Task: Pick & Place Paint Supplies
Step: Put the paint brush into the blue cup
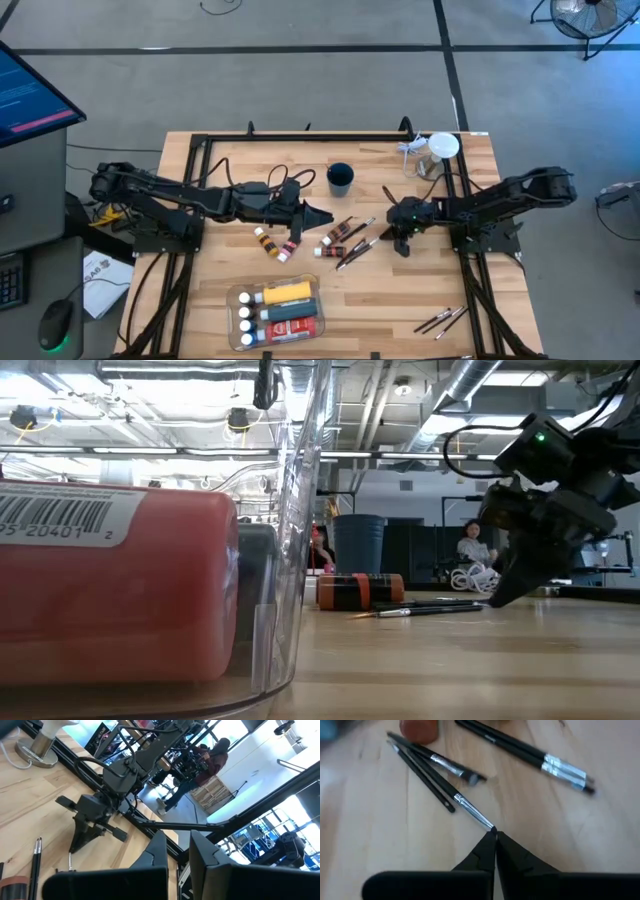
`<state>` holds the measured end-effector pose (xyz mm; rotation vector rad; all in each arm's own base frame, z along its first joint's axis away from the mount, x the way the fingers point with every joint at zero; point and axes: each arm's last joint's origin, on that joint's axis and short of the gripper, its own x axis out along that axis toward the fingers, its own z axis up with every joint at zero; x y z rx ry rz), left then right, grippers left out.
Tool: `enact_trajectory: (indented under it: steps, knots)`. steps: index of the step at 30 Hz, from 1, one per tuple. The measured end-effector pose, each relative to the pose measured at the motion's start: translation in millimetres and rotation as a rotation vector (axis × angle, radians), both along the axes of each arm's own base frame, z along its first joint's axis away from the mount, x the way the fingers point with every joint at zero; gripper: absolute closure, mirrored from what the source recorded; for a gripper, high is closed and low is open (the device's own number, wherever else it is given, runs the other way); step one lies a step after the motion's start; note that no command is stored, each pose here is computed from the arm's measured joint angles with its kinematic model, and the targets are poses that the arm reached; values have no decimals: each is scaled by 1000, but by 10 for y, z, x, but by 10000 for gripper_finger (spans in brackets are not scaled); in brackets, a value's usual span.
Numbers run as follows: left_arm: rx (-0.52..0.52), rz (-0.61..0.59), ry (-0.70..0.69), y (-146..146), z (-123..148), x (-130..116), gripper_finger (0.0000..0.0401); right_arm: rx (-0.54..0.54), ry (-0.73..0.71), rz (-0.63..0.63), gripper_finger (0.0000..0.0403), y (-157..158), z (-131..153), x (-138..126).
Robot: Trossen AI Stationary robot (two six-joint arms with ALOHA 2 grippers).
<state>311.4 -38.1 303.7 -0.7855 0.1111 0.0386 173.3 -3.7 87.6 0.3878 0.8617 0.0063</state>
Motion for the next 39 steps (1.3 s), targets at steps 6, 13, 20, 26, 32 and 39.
enact_trajectory:
  steps: [6, 13, 20, 26, 32, 39]
  knots:
    - [0, 0, -1, 0, 1, 0, 401, 163, 3, -43, 401, 30, 157, 54]
    - [3, 0, 0, 0, 0, 0, 401, 114, -8, 8, 402, 37, 664, 212]
    - [4, -1, 0, -1, 0, 0, 401, -169, 65, -2, 402, -15, 1409, 266]
    - [8, -1, 0, 0, 0, 0, 401, -447, 100, -77, 403, -137, 2103, 346]
    - [-11, 2, 1, 0, -1, 0, 401, -670, 186, -136, 403, -297, 2543, 529]
    - [-113, 91, 129, 23, -122, -27, 401, -827, 365, -79, 403, -489, 2588, 865]
